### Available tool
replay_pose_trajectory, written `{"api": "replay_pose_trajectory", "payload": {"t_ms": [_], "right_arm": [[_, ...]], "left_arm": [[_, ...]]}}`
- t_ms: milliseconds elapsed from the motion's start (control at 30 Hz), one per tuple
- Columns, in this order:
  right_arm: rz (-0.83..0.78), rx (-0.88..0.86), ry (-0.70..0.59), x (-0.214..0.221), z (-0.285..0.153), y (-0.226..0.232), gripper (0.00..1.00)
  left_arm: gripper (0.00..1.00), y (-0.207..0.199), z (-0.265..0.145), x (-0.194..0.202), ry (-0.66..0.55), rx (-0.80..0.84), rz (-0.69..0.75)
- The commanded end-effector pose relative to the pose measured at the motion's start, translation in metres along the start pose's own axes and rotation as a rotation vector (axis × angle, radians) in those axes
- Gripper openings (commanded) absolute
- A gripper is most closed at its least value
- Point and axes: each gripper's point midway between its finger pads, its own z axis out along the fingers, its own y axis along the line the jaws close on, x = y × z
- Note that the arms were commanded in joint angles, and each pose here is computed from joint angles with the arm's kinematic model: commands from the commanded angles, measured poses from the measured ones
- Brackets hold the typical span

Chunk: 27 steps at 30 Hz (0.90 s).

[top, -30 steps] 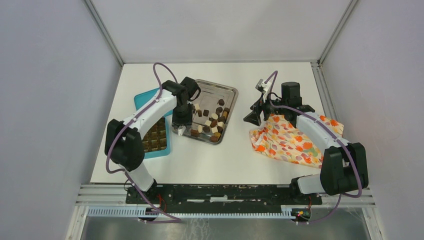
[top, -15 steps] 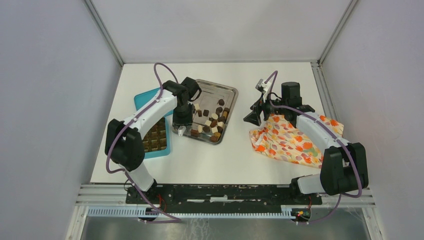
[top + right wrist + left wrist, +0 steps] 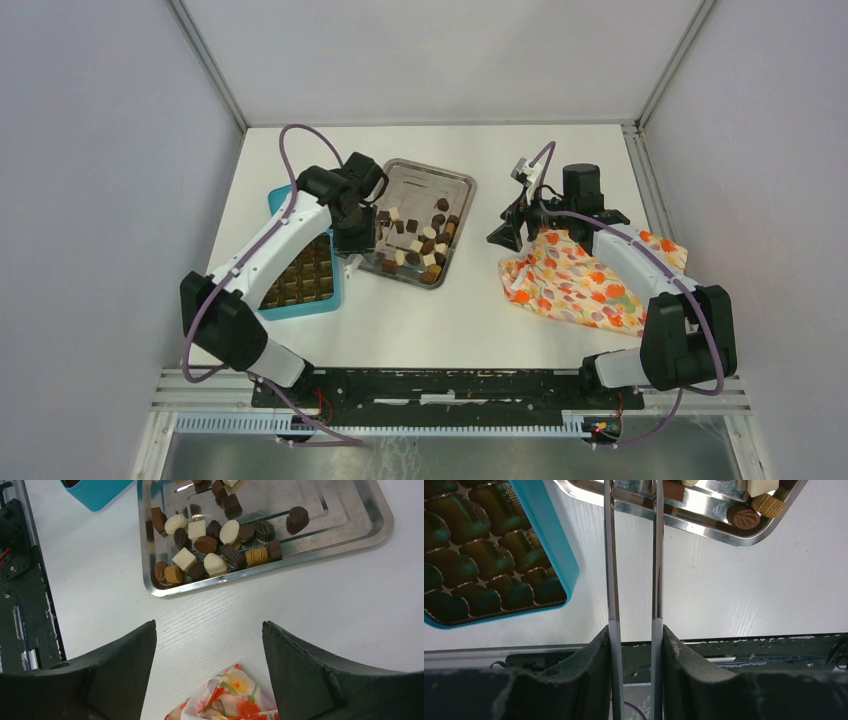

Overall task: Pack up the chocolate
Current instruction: Pick up the fake chocolate from the plate, then place the fake chocolate in the packing box.

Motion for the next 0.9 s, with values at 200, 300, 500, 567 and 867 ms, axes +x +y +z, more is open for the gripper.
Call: {"api": "replay_pose_trajectory", "payload": {"t_ms": [200, 300, 500, 567, 867], "right_arm": [[-0.02, -0.02, -0.03, -0.008, 0.001, 0.001, 0.83], [-0.019, -0.022, -0.03, -0.007, 0.001, 0.001, 0.83], [-0.022, -0.022, -0.032, -0.007, 0.001, 0.002, 0.83], [-0.021, -0.022, -0.031, -0.006, 0.001, 0.002, 0.83], [-0.027, -0.02, -0.033, -0.007, -0.001, 0.003, 0.83]], "left_arm": [[0.02, 0.037, -0.043, 0.014, -0.089, -0.065, -0.082], [0.02, 0.061, -0.048, 0.018, -0.09, -0.115, -0.126], [0.02, 0.114, -0.052, 0.022, -0.11, -0.188, -0.253], [0.02, 0.129, -0.052, 0.022, -0.119, -0.222, -0.291], [0.02, 0.174, -0.041, 0.021, -0.13, -0.35, -0.39]]}}
